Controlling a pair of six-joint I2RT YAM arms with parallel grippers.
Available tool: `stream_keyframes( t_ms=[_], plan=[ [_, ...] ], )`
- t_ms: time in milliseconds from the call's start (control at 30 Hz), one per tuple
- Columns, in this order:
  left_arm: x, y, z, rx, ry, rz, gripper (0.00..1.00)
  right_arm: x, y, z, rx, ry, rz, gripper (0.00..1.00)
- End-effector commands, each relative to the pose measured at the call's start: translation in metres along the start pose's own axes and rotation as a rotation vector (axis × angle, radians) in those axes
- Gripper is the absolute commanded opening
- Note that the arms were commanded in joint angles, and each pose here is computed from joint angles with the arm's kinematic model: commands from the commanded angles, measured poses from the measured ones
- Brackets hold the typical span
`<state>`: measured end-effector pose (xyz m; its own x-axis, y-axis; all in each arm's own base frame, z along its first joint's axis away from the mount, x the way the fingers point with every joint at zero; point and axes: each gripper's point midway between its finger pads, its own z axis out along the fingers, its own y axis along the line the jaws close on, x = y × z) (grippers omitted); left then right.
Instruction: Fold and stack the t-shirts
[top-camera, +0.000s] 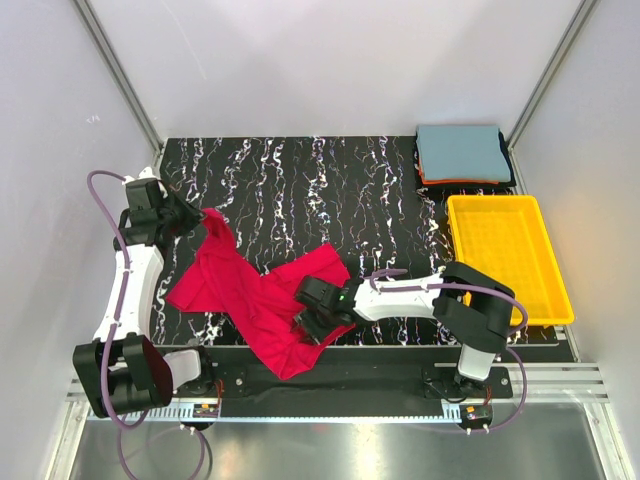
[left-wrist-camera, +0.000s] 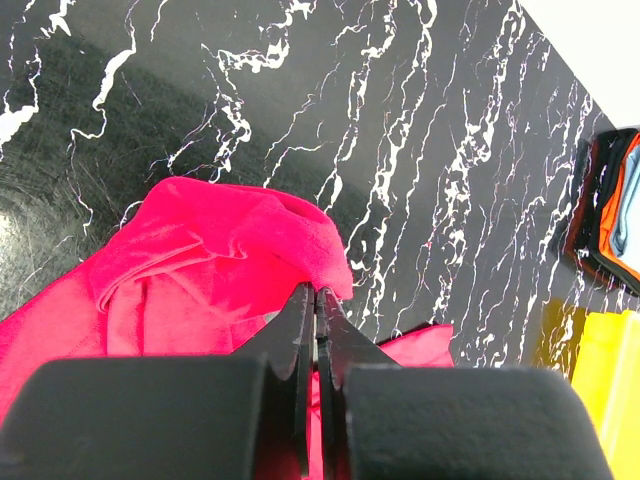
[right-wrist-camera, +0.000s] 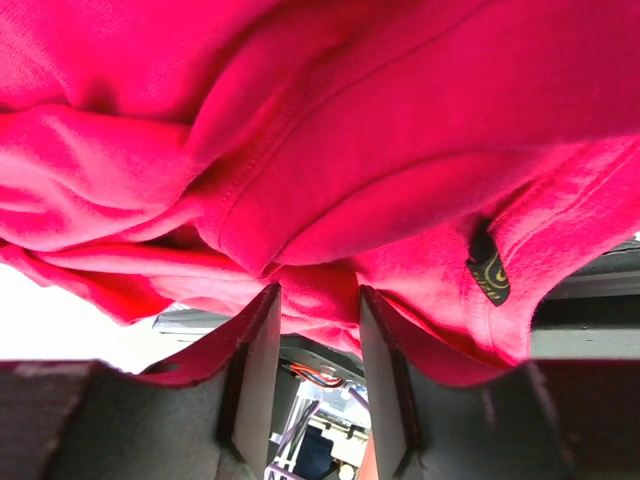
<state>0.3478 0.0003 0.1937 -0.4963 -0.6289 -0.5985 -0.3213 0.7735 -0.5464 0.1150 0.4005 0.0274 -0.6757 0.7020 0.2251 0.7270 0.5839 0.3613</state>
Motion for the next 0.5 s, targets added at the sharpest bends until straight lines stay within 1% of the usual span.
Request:
stream_keyframes(
  t_ms=[0,100,200,233,433,467],
  plan=[
    [-0.0123,-0.0132,-0.0053,0.063,-0.05,0.016,0.0,-0.0025,0.0088,-0.0015,-0.027,-0.03,0.098,0.45],
    [-0.0136,-0.0117,-0.0074,0.058,-0.061,0.02,0.0,-0.0021,0.0094,0.0025,-0.022,-0.033,0.089,0.45],
    [-0.0145,-0.0121,-0.008,0.057,-0.067,0.021,0.0,-0.0024,0.0125,0.0007,-0.032,-0.035,0.091,0.4],
    [-0.014,-0.0117,-0.0076,0.056,-0.064,0.021,0.0,-0.0035,0.0122,0.0005,-0.034,-0.039,0.094,0.37],
    [-0.015,-0.0114,-0.008,0.056,-0.067,0.019,0.0,-0.0103,0.0151,-0.006,-0.066,-0.069,0.107,0.28],
    [-0.0147,-0.0115,-0.0076,0.056,-0.064,0.018,0.0,-0.0106,0.0145,-0.0057,-0.065,-0.069,0.107,0.23]
  ],
)
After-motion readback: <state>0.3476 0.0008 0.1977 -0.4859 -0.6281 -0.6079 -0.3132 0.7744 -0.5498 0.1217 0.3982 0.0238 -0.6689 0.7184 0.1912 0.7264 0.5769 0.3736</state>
